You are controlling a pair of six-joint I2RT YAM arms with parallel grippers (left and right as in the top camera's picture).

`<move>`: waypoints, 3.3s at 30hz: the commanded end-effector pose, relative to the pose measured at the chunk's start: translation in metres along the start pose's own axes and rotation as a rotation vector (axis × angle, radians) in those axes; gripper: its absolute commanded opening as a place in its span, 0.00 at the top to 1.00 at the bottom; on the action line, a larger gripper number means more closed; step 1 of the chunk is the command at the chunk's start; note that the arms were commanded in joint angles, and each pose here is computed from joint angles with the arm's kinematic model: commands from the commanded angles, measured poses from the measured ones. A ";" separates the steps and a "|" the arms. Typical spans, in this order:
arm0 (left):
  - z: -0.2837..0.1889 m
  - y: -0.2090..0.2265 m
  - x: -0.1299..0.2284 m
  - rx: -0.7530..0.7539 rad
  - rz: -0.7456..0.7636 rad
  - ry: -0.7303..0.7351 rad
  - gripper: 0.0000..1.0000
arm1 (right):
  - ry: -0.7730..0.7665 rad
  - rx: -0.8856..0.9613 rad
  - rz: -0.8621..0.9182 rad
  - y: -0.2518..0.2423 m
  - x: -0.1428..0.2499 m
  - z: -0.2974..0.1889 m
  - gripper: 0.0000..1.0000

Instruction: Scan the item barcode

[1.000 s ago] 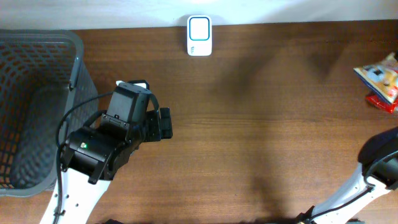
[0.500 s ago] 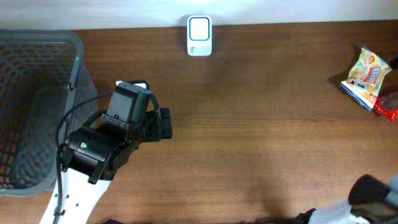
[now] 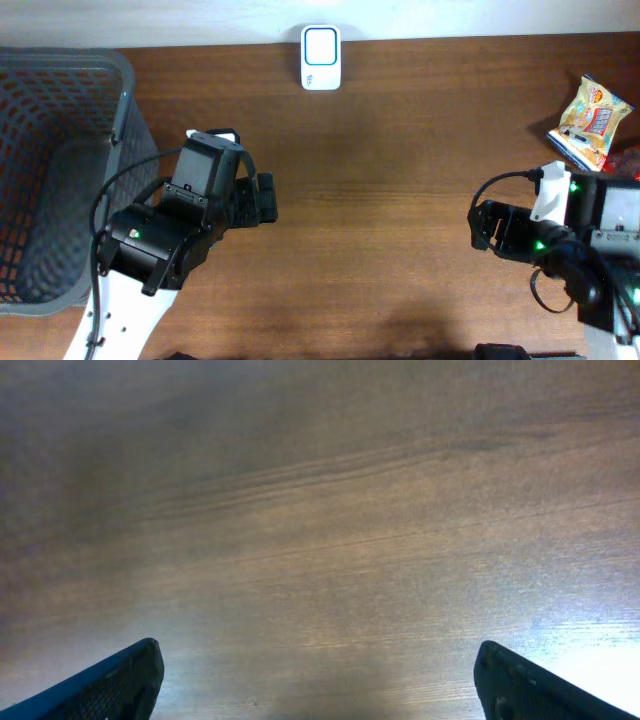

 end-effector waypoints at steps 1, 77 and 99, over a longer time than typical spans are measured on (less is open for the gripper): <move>-0.001 0.001 -0.001 -0.001 -0.011 -0.006 0.01 | 0.071 0.000 -0.027 -0.001 -0.002 0.016 0.01; -0.002 0.010 0.012 -0.053 0.001 0.072 0.01 | -0.884 0.230 -0.361 -0.014 0.093 0.125 0.02; 0.015 0.107 0.104 0.403 0.323 -0.811 0.01 | -0.884 0.230 -0.361 -0.014 0.093 0.125 0.02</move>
Point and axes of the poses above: each gripper's point midway between its finger pads, its own z axis out along the fingers, its own y axis along the line the jaws close on, x = y × z, the point moved 8 cm from there along -z, back along the fingers, and after that the axes turned 14 degrees about -z, right-handed, at the moved point
